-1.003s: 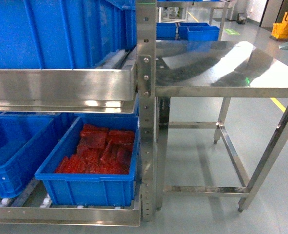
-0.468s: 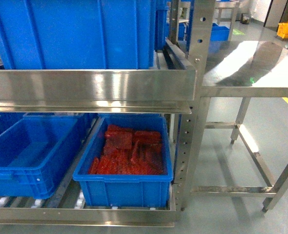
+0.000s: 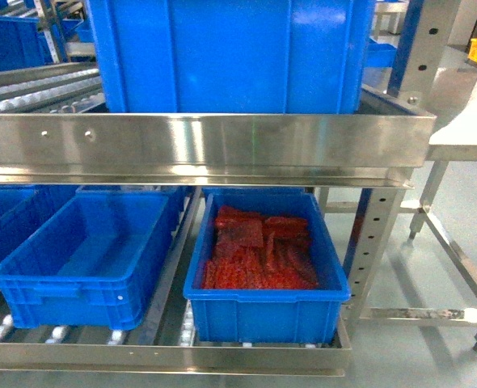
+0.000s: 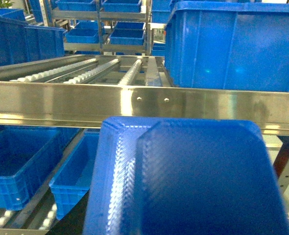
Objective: Sort blue parts and orange caps into right shelf containers
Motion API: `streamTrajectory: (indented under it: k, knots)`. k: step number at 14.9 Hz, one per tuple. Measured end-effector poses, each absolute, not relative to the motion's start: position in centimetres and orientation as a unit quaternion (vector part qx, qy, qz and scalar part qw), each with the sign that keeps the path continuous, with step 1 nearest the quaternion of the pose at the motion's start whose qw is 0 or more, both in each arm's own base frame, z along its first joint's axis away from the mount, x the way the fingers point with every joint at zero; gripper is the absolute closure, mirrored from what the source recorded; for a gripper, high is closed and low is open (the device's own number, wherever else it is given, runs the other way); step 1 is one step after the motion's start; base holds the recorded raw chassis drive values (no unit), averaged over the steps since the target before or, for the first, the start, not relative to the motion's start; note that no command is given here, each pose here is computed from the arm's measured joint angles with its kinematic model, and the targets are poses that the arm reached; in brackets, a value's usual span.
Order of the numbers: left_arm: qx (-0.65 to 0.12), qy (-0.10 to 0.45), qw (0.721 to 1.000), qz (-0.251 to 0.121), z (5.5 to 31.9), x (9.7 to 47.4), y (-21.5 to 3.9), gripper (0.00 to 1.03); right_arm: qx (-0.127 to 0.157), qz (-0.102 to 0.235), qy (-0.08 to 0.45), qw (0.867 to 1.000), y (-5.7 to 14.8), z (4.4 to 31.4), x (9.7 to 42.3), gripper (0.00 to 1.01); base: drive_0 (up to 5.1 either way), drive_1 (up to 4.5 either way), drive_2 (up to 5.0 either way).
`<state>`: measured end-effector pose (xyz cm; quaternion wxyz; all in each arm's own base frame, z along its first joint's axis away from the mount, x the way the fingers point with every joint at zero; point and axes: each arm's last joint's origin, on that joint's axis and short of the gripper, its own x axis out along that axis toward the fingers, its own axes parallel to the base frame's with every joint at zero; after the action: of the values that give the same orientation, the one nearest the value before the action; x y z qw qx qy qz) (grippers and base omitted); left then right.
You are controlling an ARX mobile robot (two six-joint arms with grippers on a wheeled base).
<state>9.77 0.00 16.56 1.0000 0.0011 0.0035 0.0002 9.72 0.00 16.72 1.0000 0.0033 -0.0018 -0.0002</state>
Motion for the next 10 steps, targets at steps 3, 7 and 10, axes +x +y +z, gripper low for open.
streamTrajectory:
  k: [3, 7, 10]
  knots:
    - [0.001, 0.002, 1.000, 0.000, 16.59, 9.77, 0.00, 0.60, 0.003, 0.000, -0.001, 1.000, 0.00, 16.71, 9.72, 0.57, -5.1, 2.39, 2.4]
    - [0.001, 0.004, 1.000, 0.000, 16.56, 9.77, 0.00, 0.60, 0.003, 0.000, -0.001, 1.000, 0.00, 16.71, 9.72, 0.57, -5.1, 2.35, 2.3]
    - [0.001, 0.002, 1.000, 0.000, 16.59, 9.77, 0.00, 0.60, 0.003, 0.000, -0.001, 1.000, 0.00, 16.71, 9.72, 0.57, -5.0, 2.49, 2.5]
